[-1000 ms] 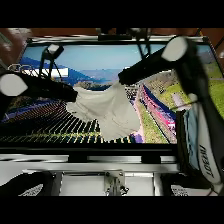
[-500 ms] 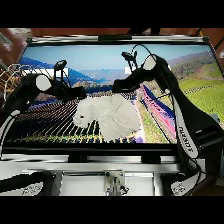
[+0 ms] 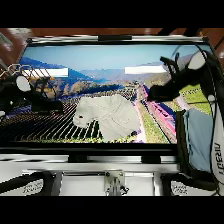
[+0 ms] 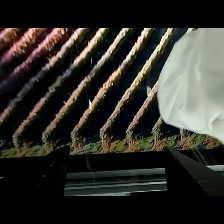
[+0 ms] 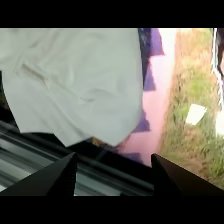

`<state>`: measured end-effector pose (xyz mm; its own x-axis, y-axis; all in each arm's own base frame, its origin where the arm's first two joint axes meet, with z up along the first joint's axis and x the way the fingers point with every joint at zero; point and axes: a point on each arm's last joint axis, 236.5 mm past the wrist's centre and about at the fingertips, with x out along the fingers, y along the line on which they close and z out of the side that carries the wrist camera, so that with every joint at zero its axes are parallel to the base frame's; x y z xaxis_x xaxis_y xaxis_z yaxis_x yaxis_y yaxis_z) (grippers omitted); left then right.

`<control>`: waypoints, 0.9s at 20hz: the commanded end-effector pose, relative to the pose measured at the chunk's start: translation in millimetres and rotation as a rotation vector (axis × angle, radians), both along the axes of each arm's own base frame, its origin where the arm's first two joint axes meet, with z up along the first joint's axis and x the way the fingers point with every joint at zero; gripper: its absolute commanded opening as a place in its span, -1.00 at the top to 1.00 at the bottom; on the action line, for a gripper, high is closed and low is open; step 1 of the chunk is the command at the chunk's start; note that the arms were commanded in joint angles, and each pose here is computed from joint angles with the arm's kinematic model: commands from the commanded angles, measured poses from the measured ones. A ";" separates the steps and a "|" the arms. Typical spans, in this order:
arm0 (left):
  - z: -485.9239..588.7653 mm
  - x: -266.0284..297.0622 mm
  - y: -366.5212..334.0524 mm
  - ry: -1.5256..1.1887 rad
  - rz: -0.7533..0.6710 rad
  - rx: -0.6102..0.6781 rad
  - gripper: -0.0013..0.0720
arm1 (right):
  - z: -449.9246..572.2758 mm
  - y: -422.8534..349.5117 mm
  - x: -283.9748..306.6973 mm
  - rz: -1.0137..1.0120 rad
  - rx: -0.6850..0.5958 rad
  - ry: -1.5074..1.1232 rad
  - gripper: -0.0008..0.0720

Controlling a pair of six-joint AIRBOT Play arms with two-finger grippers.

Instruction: Fold the shirts.

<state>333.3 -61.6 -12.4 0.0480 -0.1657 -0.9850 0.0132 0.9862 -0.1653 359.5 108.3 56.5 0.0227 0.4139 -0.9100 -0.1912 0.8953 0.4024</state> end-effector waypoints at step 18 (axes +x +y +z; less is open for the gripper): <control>-42.4 23.3 -86.5 -0.194 0.063 -0.449 0.86 | -134.3 135.2 -106.3 -0.266 0.230 0.285 -0.88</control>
<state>357.7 -143.7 -65.8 0.2416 -0.5425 -0.8046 -0.0388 0.8231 -0.5666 238.5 214.1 -63.0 -0.1493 0.5860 -0.7965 0.1026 0.8103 0.5769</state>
